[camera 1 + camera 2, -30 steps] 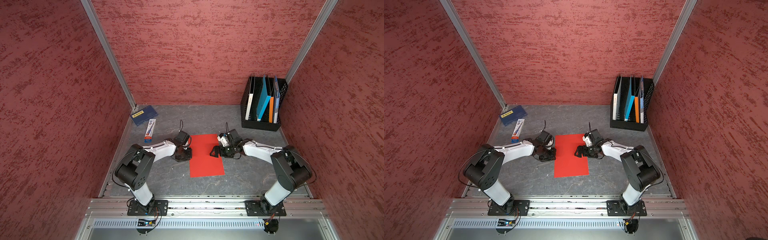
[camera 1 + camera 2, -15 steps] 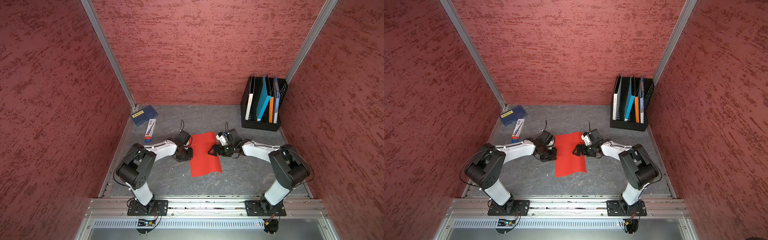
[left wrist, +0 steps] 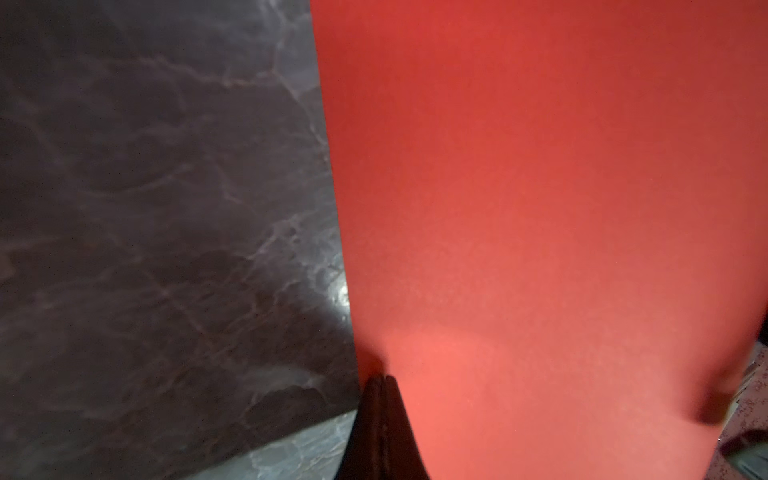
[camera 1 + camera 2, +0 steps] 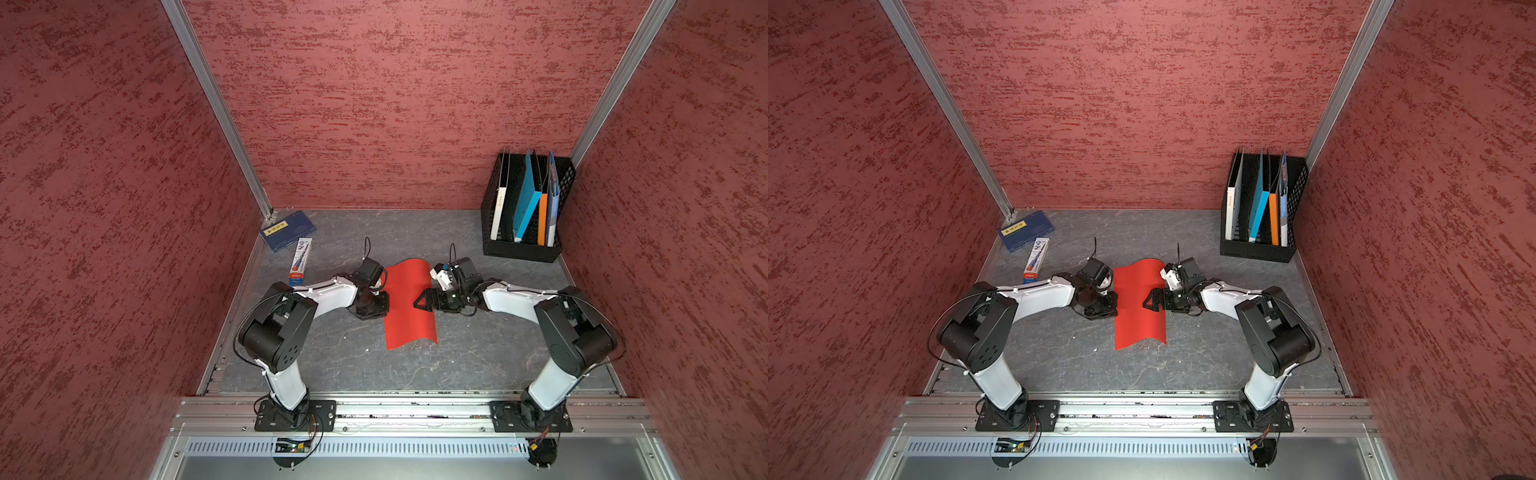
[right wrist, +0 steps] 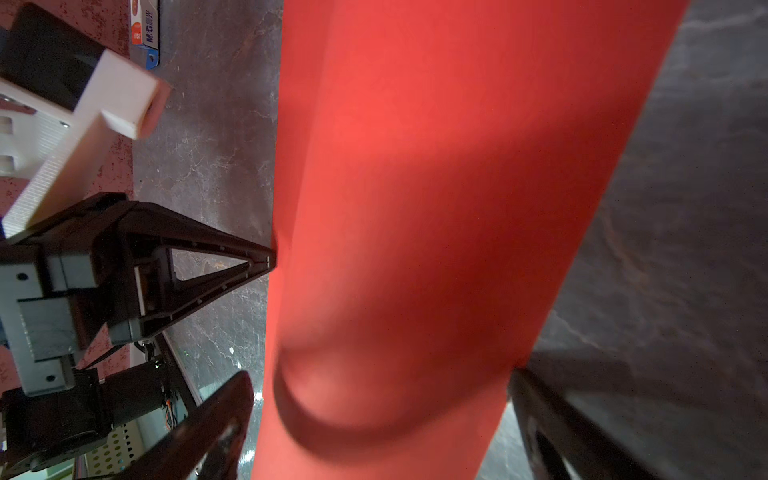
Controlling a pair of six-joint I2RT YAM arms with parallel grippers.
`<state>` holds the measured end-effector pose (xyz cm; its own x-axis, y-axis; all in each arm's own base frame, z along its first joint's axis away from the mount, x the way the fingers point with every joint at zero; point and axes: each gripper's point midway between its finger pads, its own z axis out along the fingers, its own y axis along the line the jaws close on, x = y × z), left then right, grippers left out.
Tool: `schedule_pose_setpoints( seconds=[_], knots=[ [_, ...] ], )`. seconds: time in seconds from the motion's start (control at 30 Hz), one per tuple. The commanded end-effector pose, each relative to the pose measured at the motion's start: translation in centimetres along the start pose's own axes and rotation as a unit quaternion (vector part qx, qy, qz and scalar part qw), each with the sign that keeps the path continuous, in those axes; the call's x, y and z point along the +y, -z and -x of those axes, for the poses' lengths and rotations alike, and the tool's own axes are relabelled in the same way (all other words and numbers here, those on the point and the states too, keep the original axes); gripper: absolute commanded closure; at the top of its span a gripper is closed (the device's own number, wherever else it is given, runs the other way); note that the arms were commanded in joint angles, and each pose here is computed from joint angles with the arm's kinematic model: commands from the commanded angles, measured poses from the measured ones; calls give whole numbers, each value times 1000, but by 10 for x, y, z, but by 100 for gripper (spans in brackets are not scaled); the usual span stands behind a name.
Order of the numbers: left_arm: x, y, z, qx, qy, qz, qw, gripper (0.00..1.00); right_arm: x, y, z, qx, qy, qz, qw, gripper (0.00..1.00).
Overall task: Fold the rectangular paper in half along the long edge
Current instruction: Pick up the paper from the center of the board.
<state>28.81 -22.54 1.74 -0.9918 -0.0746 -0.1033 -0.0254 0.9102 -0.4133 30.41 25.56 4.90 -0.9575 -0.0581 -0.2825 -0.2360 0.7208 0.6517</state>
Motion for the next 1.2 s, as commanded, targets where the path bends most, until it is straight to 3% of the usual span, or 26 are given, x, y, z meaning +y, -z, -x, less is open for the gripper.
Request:
schedule_pose_setpoints(
  seconds=[0.0, 1.17],
  knots=[
    [10, -12, -4, 13, 4, 23, 1000, 100, -16, -10, -16, 31, -27, -16, 999, 3],
    [-10, -12, 20, 2, -8, 5, 1000, 100, -16, -39, -4, 55, -18, -41, 997, 1]
  ],
)
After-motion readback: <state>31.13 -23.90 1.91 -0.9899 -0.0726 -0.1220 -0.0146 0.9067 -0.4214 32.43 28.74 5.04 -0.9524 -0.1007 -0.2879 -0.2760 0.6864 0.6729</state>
